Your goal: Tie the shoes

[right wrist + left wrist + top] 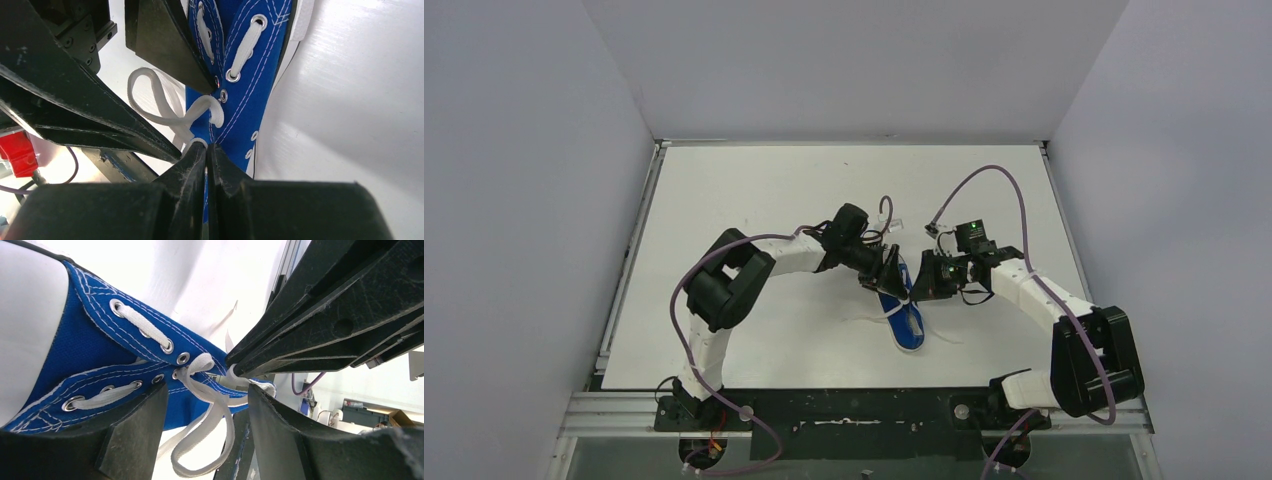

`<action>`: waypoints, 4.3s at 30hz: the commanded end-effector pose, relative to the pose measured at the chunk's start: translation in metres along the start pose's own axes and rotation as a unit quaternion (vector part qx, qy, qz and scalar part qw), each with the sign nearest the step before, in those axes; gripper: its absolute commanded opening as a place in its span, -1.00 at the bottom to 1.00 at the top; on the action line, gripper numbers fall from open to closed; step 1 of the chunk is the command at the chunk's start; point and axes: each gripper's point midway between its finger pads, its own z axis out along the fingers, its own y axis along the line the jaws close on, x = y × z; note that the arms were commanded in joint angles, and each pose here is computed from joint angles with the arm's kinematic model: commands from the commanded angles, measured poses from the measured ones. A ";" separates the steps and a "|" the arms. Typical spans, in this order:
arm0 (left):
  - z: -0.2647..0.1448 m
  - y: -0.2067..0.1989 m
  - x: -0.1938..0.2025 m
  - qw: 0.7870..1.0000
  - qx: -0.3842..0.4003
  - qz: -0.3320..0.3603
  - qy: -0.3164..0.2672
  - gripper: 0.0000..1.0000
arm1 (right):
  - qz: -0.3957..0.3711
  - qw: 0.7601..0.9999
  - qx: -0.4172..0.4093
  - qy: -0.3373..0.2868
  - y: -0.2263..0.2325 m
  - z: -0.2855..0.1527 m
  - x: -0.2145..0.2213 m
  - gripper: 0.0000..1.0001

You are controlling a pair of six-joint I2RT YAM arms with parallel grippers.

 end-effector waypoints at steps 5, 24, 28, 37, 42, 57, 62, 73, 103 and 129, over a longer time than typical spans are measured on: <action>-0.011 -0.024 -0.018 0.998 0.019 0.044 -0.030 0.18 | -0.028 1.000 0.009 -0.006 0.004 -0.006 -0.010 -0.96; -0.008 -0.008 -0.008 1.000 -0.008 0.028 -0.008 -0.06 | -0.017 0.999 -0.013 -0.035 0.018 -0.008 -0.027 -0.98; -0.008 -0.003 -0.005 0.999 -0.020 0.027 -0.005 -0.08 | -0.015 0.999 -0.017 -0.028 0.019 -0.002 -0.024 -0.98; -0.008 0.001 -0.012 0.998 -0.041 0.038 -0.003 -0.55 | -0.001 0.999 0.008 -0.031 0.016 -0.008 -0.027 -0.58; -0.011 -0.002 -0.009 0.999 -0.036 0.041 -0.001 -0.61 | 0.010 0.999 0.025 -0.039 0.015 -0.010 -0.038 -0.42; -0.010 -0.009 -0.006 0.999 -0.018 0.038 0.001 -0.62 | 0.000 0.998 0.054 -0.012 0.002 0.010 -0.042 -0.51; -0.009 -0.011 -0.007 0.999 -0.014 0.039 0.002 -0.60 | -0.010 0.998 0.059 -0.007 0.003 0.012 -0.041 -0.72; -0.007 -0.011 -0.013 0.999 -0.012 0.033 0.005 -0.39 | -0.029 0.998 0.035 -0.036 0.020 -0.006 -0.038 -1.00; -0.003 0.021 -0.017 0.991 -0.109 0.071 -0.025 -0.26 | -0.020 0.999 0.022 -0.038 0.022 -0.005 -0.042 -1.00; -0.009 -0.030 -0.038 0.997 0.022 0.041 -0.060 -1.00 | -0.053 0.997 -0.034 -0.048 0.037 -0.004 -0.026 -1.00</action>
